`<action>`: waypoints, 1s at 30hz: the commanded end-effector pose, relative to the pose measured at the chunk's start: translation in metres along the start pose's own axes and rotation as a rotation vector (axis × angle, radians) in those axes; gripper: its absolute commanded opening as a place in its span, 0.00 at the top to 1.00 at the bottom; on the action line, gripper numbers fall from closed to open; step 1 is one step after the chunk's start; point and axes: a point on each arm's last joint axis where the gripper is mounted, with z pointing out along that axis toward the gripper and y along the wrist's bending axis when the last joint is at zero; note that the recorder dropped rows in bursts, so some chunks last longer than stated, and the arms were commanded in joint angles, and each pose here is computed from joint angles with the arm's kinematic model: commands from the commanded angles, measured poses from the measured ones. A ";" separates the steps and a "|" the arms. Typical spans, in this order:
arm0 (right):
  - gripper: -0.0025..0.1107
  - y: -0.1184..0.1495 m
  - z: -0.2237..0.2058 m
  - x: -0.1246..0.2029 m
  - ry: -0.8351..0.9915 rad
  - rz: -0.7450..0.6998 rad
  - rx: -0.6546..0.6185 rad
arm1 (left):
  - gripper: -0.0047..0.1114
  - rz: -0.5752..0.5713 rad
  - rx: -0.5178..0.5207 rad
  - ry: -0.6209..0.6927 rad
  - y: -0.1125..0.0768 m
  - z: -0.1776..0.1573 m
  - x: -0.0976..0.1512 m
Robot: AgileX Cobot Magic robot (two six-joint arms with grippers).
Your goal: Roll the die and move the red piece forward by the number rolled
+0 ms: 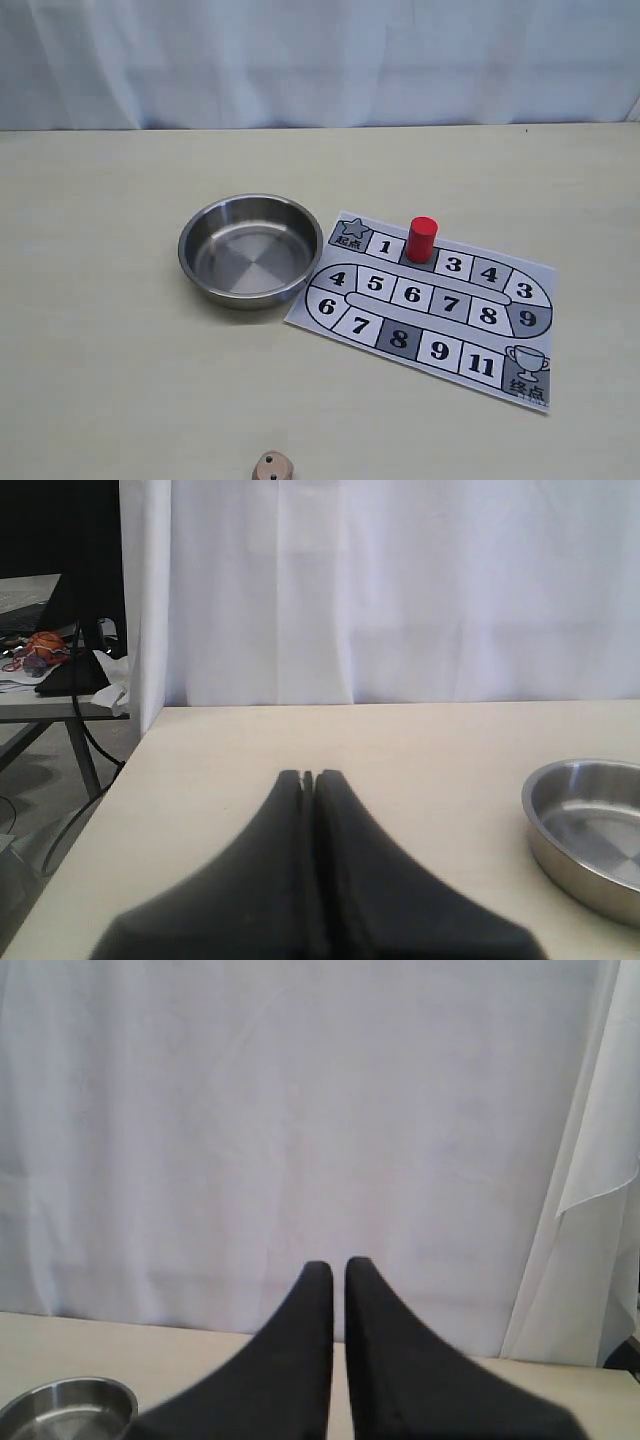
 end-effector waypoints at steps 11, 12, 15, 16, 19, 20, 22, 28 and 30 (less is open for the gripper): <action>0.94 0.001 0.090 0.067 0.077 0.008 0.015 | 0.96 -0.004 0.001 -0.018 0.000 0.000 -0.003; 0.94 0.001 0.097 0.075 0.080 0.009 0.016 | 0.96 -0.004 0.001 -0.018 0.000 0.000 -0.003; 0.94 0.002 0.117 0.103 0.099 0.013 0.019 | 0.96 -0.004 0.001 -0.018 0.000 0.000 -0.003; 0.94 0.002 0.123 0.113 0.105 0.014 0.020 | 0.96 -0.004 0.001 -0.018 0.000 0.000 -0.003; 0.94 0.004 0.137 0.141 0.127 0.017 0.022 | 0.96 -0.004 0.001 -0.016 0.000 0.000 -0.003; 0.94 0.004 0.141 0.151 0.128 0.018 0.024 | 0.96 -0.004 0.001 -0.016 0.000 0.000 -0.003; 0.94 0.005 0.148 0.165 0.108 0.018 0.029 | 0.96 -0.004 0.001 -0.016 0.000 0.000 -0.003; 0.94 0.007 0.157 0.201 0.078 0.025 0.040 | 0.96 -0.004 0.001 -0.016 0.000 0.000 -0.003; 0.94 0.008 0.159 0.211 0.092 0.030 0.040 | 0.96 -0.004 0.001 -0.016 0.000 0.000 -0.003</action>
